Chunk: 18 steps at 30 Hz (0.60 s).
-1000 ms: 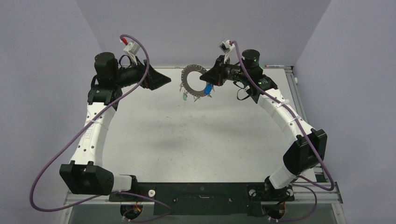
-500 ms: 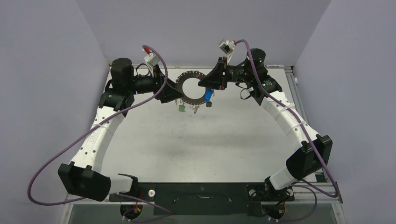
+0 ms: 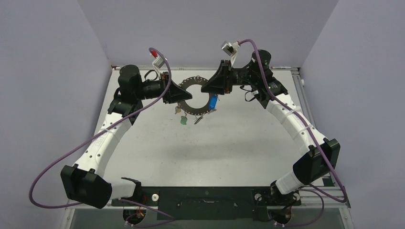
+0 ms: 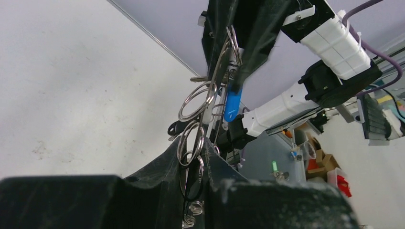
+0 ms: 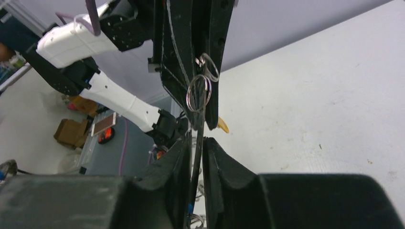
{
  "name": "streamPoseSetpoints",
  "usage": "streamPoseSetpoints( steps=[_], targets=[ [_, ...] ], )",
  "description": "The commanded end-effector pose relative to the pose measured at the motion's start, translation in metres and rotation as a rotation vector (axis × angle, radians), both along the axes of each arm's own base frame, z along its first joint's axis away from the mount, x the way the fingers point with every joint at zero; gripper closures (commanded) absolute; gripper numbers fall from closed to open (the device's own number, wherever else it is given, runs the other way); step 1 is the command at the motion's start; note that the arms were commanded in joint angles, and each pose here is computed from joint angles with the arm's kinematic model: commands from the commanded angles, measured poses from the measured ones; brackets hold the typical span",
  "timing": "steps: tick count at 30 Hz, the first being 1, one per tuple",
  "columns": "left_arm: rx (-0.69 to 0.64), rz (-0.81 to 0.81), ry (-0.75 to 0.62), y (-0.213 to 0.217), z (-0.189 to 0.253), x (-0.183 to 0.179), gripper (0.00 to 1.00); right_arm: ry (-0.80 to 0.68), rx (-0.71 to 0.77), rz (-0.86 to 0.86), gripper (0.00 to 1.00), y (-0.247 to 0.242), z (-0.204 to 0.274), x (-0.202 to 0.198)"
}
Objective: Remove the keys from the keyring
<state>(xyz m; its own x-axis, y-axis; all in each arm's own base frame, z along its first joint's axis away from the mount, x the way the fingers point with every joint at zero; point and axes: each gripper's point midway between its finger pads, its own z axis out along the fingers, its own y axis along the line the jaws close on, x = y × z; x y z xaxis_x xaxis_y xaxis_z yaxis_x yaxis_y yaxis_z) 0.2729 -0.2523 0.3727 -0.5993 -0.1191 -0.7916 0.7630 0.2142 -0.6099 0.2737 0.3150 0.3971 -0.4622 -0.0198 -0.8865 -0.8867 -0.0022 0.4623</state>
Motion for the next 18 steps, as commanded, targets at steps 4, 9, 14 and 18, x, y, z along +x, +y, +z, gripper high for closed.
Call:
streamPoseSetpoints(
  steps=[4,9,14,18],
  targets=[
    [-0.106,0.103,0.106,0.006,0.032,0.004,1.0,-0.02,0.056,-0.15,0.3,-0.017,0.027,0.032],
    [-0.18,0.203,0.181,0.018,0.041,0.032,1.0,0.064,-0.004,-0.394,0.03,-0.051,0.012,0.077],
    [-0.227,0.315,0.233,0.029,0.038,0.057,1.0,0.155,-0.071,-0.552,0.04,-0.083,-0.012,0.085],
    [-0.247,0.369,0.305,0.031,0.027,0.068,1.0,0.192,-0.077,-0.489,0.11,-0.07,-0.021,0.057]
  ],
)
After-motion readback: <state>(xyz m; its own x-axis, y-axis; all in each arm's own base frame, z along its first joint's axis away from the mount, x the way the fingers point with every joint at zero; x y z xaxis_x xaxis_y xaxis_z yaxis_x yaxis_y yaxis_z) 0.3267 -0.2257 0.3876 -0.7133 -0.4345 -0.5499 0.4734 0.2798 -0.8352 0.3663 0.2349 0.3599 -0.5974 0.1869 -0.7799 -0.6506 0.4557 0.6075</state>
